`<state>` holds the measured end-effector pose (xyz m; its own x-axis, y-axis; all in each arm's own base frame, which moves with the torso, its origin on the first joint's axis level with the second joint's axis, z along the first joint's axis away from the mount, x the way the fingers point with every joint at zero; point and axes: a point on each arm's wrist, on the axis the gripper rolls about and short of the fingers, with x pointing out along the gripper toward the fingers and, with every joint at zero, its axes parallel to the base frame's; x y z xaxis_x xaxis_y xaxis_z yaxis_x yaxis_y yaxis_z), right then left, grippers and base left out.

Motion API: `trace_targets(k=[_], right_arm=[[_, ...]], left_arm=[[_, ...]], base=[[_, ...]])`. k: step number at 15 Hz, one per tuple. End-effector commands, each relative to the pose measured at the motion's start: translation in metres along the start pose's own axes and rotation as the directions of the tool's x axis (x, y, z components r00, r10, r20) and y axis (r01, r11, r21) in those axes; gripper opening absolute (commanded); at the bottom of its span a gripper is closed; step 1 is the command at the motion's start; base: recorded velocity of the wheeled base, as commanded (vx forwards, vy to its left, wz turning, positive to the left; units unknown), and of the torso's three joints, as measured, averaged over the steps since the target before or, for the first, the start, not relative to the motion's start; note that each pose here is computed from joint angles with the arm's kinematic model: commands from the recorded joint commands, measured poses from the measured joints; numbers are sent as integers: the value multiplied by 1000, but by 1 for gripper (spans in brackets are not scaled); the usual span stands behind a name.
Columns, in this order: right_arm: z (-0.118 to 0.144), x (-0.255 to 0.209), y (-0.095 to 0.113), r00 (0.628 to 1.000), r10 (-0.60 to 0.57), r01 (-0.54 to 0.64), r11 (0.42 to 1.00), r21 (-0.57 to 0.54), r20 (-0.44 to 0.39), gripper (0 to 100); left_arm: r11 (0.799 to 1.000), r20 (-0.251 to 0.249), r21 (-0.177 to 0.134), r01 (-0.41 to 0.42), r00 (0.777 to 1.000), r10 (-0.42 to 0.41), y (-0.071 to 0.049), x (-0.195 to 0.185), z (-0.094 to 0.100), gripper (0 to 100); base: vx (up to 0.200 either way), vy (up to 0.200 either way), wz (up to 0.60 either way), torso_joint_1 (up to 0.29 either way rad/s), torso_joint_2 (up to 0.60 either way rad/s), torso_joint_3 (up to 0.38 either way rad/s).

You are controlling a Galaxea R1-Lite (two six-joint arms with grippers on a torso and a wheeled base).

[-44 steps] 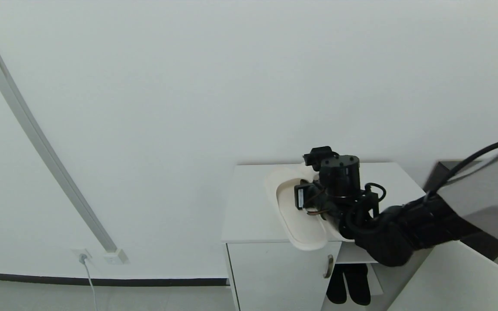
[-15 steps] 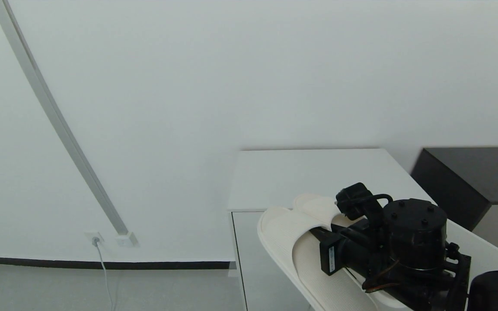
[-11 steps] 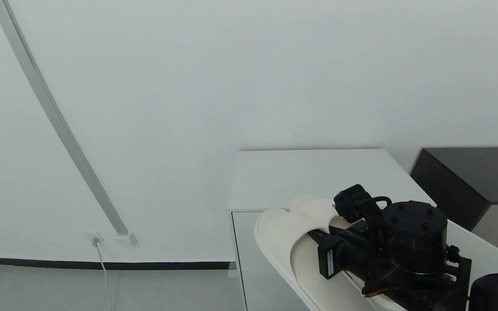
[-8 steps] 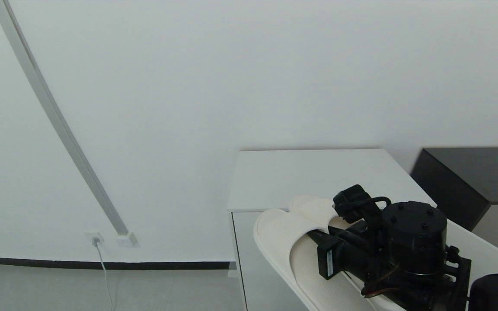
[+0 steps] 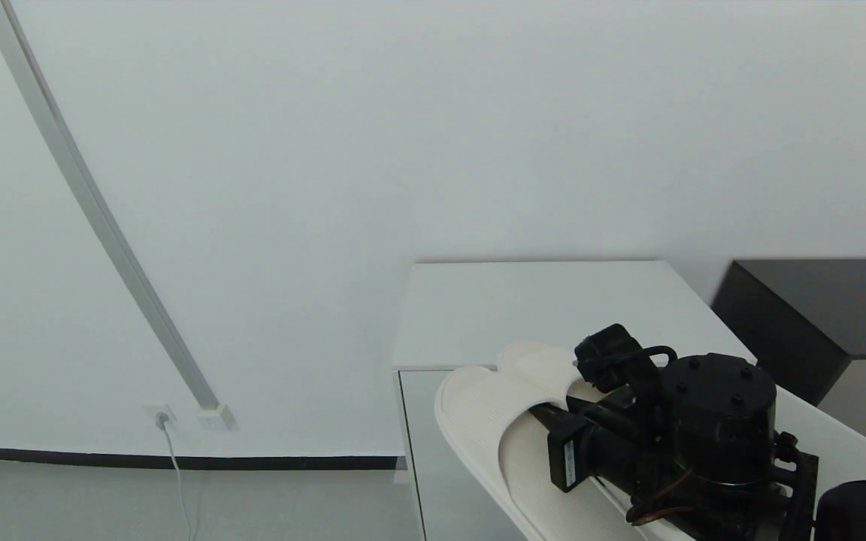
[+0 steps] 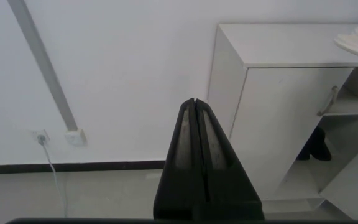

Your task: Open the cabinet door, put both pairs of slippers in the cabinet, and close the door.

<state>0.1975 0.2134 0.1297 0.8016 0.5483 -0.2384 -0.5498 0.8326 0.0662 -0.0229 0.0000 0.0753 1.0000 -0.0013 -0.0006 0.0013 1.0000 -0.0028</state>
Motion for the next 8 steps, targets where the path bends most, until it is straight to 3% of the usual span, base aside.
trace_targets(k=[1, 8], right_arm=[[-1, 1, -1, 1000, -5, 5, 1000, 0, -3, 0], [-1, -1, 1, 1000, 2, -2, 1000, -3, -2, 0]], left_arm=[[1000, -1, 0, -1, 1000, 1, 0, 0, 0, 0], [1000, -1, -2, -1, 1000, 1, 0, 0, 0, 0]], base=[[0, -200, 0, 22, 7, 2], [0, -200, 0, 2, 2, 3]])
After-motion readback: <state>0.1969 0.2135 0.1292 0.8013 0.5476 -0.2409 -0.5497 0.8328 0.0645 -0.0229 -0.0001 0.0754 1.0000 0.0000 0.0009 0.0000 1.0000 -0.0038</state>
